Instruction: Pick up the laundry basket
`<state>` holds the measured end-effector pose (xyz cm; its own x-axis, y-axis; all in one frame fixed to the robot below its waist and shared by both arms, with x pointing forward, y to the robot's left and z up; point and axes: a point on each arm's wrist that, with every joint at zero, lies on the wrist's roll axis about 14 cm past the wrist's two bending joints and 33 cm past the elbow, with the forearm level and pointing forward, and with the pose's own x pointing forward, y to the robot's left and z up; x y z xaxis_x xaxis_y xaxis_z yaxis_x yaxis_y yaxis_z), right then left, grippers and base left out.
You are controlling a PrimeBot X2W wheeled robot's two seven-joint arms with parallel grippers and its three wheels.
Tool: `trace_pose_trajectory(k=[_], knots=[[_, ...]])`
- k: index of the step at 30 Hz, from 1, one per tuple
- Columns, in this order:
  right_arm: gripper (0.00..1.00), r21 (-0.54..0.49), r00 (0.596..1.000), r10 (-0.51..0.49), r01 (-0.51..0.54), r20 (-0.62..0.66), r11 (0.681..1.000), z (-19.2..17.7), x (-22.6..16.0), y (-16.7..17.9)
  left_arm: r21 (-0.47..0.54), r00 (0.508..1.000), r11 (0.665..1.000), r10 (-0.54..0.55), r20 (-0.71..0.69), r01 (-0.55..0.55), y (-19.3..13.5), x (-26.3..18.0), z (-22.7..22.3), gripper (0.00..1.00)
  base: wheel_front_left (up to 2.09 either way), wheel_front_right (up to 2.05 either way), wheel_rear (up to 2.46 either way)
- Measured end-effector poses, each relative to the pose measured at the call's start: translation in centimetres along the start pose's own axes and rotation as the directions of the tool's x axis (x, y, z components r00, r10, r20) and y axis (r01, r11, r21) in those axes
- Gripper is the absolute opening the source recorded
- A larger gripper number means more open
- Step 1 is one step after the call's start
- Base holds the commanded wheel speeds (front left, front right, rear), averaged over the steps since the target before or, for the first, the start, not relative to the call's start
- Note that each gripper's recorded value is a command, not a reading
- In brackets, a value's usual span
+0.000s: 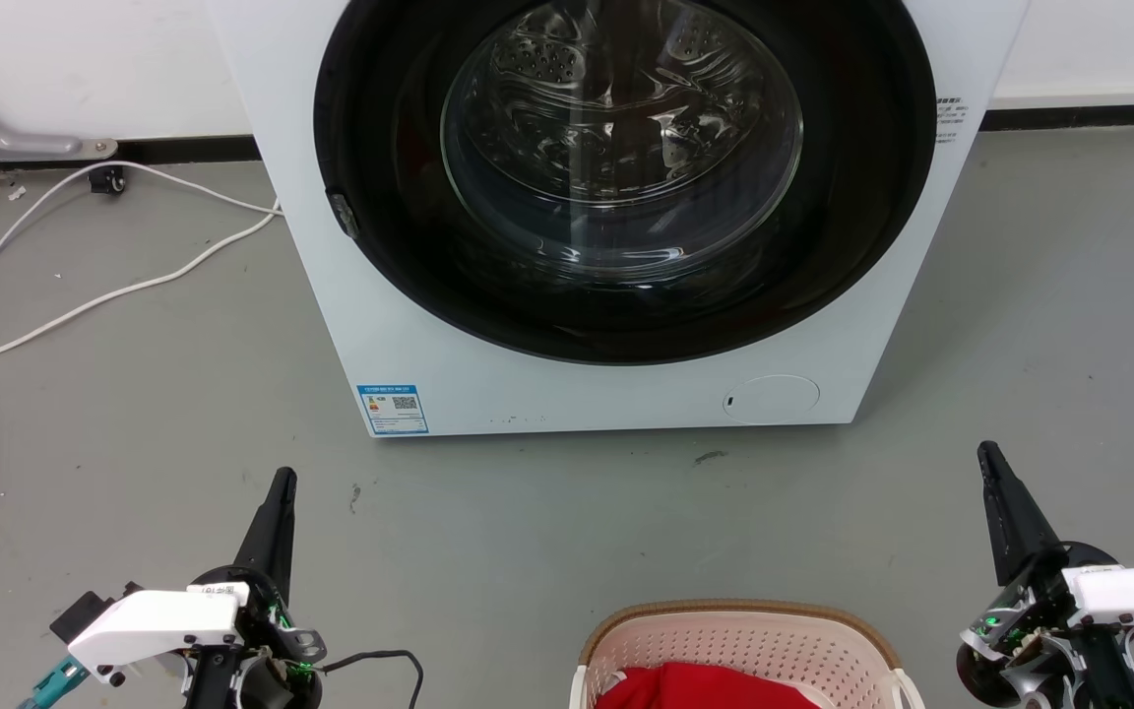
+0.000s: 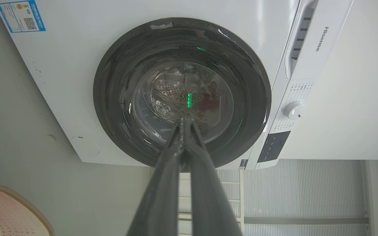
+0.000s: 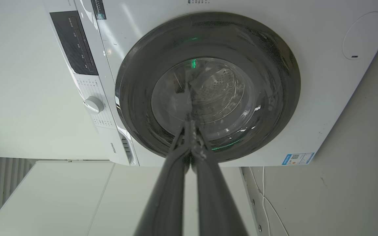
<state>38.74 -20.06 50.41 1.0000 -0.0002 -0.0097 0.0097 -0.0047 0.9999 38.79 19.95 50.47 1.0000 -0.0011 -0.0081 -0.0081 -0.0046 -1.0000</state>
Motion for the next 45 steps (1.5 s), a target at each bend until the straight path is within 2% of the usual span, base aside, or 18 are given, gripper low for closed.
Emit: trace_pose_trajectory(k=[15,18,19,25,33,39,45], knots=[[0.00,0.000,1.000,0.000,0.000,-0.001,1.000,0.0,0.0,0.0,0.000,1.000,1.000,0.000,0.000,0.000,0.0,0.0,0.0,0.00,0.00,0.00,0.00],[0.00,0.003,1.000,-0.029,0.029,0.000,1.000,0.0,-0.4,-1.0,-0.004,1.000,1.000,0.028,0.000,-0.028,0.9,-0.4,-0.1,0.00,0.00,0.00,0.00],[1.00,0.005,0.999,-0.047,0.047,0.001,0.999,0.0,-0.7,-1.6,-0.006,0.999,0.999,0.047,-0.001,-0.047,1.6,-0.7,-0.1,1.00,0.00,0.00,0.00],[1.00,-0.033,0.997,-0.075,0.076,0.023,0.997,0.3,-1.2,-2.5,0.042,0.997,0.997,0.070,0.017,-0.070,2.3,-1.1,0.1,1.00,0.00,0.00,0.00],[1.00,-0.207,0.998,-0.039,0.047,0.043,0.977,0.6,-1.0,-1.2,0.190,0.998,0.980,0.062,0.032,-0.067,1.3,-0.8,0.1,1.00,0.00,0.00,0.00],[1.00,-0.363,0.999,-0.015,0.025,0.030,0.932,0.1,-1.1,-0.4,0.321,0.997,0.944,0.068,0.028,-0.073,0.9,-0.7,-0.6,1.00,0.00,0.00,0.00],[1.00,-0.503,1.000,0.015,-0.004,0.018,0.864,-0.4,-1.2,0.5,0.445,0.997,0.892,0.079,0.027,-0.082,0.9,-0.8,-1.2,1.00,0.00,0.00,0.00]])
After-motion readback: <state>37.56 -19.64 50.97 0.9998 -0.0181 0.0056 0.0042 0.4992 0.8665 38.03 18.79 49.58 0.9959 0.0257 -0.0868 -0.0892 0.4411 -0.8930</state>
